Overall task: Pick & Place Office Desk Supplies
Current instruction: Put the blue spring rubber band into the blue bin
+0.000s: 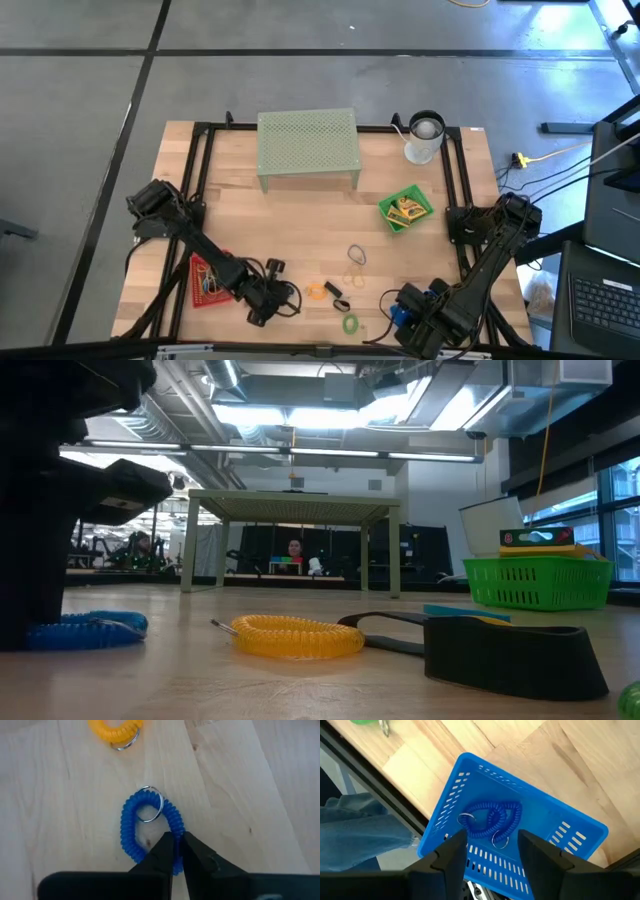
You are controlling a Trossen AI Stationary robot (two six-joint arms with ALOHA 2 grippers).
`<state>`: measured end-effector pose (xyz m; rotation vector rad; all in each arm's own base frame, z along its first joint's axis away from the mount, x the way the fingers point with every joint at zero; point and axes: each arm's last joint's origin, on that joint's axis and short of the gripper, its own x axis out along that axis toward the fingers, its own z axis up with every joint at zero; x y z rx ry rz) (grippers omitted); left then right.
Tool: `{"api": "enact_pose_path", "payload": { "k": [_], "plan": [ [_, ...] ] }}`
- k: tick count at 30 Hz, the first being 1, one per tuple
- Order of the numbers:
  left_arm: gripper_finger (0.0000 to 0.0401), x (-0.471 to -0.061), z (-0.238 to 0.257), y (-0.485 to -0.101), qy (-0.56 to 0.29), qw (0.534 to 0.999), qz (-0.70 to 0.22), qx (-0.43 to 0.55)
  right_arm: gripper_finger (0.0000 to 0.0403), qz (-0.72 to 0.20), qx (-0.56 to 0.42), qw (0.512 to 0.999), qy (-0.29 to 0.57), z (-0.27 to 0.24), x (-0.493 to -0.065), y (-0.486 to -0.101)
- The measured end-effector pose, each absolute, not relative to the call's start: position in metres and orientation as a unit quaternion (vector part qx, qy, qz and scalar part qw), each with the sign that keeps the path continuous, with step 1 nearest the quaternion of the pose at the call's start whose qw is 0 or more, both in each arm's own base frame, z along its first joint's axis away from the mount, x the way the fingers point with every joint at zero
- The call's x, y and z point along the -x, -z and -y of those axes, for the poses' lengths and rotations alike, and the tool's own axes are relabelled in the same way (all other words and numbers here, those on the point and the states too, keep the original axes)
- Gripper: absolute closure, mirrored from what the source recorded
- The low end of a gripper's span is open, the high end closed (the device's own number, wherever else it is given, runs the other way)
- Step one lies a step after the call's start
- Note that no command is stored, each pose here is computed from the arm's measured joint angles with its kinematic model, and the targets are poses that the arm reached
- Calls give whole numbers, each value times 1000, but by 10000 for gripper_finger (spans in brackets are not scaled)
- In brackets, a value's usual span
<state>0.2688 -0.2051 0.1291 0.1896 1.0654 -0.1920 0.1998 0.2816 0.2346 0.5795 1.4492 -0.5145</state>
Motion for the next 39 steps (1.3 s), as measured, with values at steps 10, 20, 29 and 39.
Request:
{"api": "enact_pose_path", "payload": {
  "k": [10, 20, 29, 39],
  "plan": [
    [384, -289, 207, -193, 69, 930, -344, -112, 227, -576, -257, 745, 216, -284, -208, -236],
    [384, -296, 206, -248, -10, 978, -165, -125, 227, -447, -177, 857, 185, -279, -230, -241],
    [384, -300, 211, -259, 38, 990, -115, -76, 227, -326, 85, 936, 102, -280, -256, -253],
    [384, -299, 213, -259, 71, 989, -120, -47, 227, -278, 164, 941, 101, -263, -293, -263]
  ]
}}
